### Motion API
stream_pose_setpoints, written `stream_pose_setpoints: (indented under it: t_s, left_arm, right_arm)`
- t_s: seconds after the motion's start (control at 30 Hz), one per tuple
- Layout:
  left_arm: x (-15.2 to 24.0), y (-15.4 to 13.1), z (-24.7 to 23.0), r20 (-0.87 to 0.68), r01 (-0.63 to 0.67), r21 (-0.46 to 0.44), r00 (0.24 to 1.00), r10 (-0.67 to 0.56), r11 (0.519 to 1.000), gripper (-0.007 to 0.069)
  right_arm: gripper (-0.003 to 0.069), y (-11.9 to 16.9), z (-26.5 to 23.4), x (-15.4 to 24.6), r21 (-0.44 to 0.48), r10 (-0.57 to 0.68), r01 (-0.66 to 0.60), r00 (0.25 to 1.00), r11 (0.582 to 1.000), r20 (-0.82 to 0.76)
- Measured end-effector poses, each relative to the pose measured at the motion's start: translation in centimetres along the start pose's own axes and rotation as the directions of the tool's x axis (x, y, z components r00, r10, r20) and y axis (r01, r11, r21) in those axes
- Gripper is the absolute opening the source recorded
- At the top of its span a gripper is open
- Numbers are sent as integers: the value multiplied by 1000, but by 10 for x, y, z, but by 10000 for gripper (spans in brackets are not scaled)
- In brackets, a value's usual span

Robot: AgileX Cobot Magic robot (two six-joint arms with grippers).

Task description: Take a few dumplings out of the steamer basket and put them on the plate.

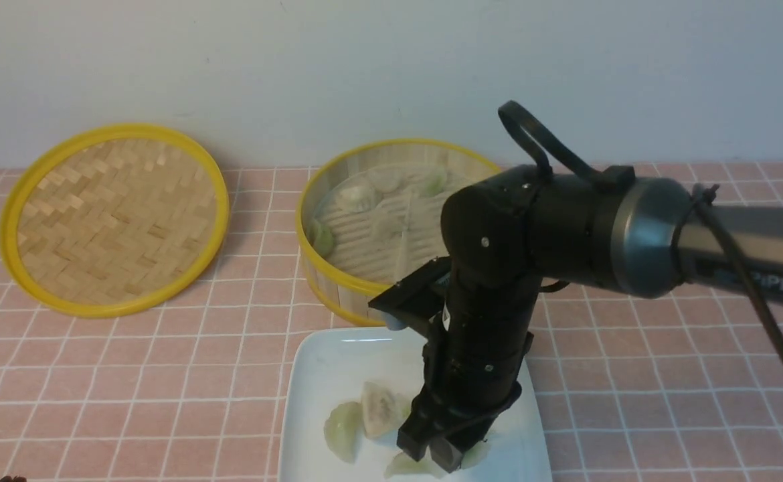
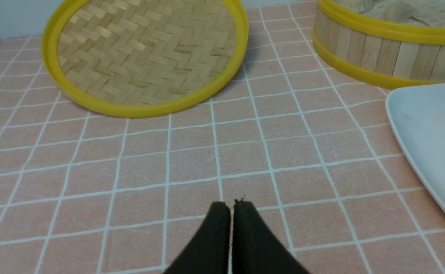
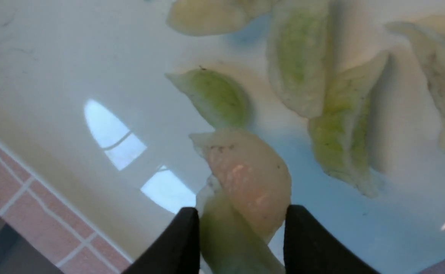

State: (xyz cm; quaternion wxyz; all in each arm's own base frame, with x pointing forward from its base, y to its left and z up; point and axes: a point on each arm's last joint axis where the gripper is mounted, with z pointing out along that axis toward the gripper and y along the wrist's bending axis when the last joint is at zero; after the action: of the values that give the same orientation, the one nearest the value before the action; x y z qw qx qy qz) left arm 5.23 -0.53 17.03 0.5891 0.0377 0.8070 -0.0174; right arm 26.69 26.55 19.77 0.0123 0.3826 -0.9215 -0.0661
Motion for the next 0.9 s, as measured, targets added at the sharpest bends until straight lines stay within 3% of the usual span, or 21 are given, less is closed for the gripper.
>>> stream_pose_setpoints:
  t_s: [0.3, 0.43, 0.57, 0.6, 0.67, 0.77, 0.9]
  left_arm:
    - [0, 0, 0, 0, 0, 0, 1000, 0, 1000, -6]
    - [0, 0, 0, 0, 0, 0, 1000, 0, 1000, -6]
    - [0, 0, 0, 0, 0, 0, 1000, 0, 1000, -6]
    - [0, 0, 0, 0, 0, 0, 1000, 0, 1000, -6]
    - [0, 0, 0, 0, 0, 0, 1000, 0, 1000, -6]
    - [0, 0, 0, 0, 0, 0, 1000, 0, 1000, -6]
    - [0, 0, 0, 0, 0, 0, 1000, 0, 1000, -6]
  right_arm:
    - [520, -3, 0, 0, 34, 35, -35, 999, 999, -2]
    - [533, -4, -8, 2, 56, 32, -33, 999, 998, 18]
    - [436, -2, -42, 10, 90, 40, -50, 993, 995, 107]
    - [357, -1, -68, 19, 105, 51, -71, 983, 992, 179]
    - [265, 2, -98, 32, 116, 64, -97, 963, 988, 263]
    - [80, 8, -163, 71, 122, 80, -150, 891, 981, 448]
    - [-1, 16, -225, 135, 90, 100, -202, 763, 975, 639]
